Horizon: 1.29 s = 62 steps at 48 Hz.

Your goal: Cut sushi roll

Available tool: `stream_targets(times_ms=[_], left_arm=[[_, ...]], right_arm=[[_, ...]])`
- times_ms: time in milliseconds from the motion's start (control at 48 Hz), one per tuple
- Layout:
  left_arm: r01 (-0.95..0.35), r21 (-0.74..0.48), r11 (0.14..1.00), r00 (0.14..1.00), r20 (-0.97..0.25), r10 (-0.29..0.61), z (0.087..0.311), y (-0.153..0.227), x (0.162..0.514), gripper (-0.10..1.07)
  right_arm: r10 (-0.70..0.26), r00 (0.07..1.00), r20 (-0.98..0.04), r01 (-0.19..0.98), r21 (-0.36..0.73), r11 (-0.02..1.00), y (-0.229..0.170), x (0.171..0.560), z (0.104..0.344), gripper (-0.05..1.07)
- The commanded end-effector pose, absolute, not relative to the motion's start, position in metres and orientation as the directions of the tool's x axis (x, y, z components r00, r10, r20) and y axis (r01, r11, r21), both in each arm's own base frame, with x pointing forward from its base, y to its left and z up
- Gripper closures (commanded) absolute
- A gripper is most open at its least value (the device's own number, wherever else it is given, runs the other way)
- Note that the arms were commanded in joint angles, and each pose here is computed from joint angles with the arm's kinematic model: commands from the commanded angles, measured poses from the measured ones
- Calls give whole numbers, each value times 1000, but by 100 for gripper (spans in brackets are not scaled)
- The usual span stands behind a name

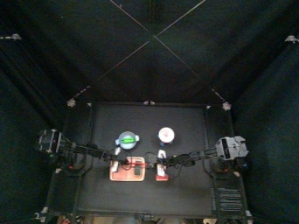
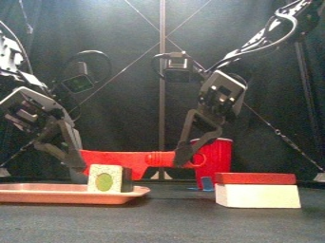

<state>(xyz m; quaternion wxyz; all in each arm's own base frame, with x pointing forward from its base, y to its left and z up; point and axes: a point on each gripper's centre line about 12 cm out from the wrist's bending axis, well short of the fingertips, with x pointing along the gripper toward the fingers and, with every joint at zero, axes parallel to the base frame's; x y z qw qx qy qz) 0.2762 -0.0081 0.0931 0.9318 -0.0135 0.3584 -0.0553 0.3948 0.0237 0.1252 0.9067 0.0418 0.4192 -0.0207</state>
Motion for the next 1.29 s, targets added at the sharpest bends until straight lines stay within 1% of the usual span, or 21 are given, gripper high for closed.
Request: stream_targets(times_ms=[0, 333, 479, 688, 979, 1271], left_arm=[[92, -64, 994, 724, -681, -111, 89, -8, 275, 64], [89, -66, 994, 707, -699, -110, 82, -7, 275, 64], [83, -61, 995, 698, -709, -102, 82, -6, 275, 64], [80, -52, 995, 702, -706, -94, 86, -5, 282, 64], [58, -51, 997, 711, -699, -77, 89, 1, 287, 64], [23, -52, 998, 720, -692, -52, 92, 10, 288, 64]], right_arm=[[-1, 649, -761, 76, 63, 995, 24, 396, 126, 61], [-3, 624, -782, 82, 62, 995, 25, 400, 112, 61], [-5, 620, -784, 85, 61, 995, 25, 400, 112, 61], [-7, 649, -761, 89, 67, 994, 22, 405, 126, 61], [-29, 659, -752, 120, 68, 990, 9, 407, 131, 61], [-36, 674, -738, 131, 71, 989, 4, 409, 138, 61]])
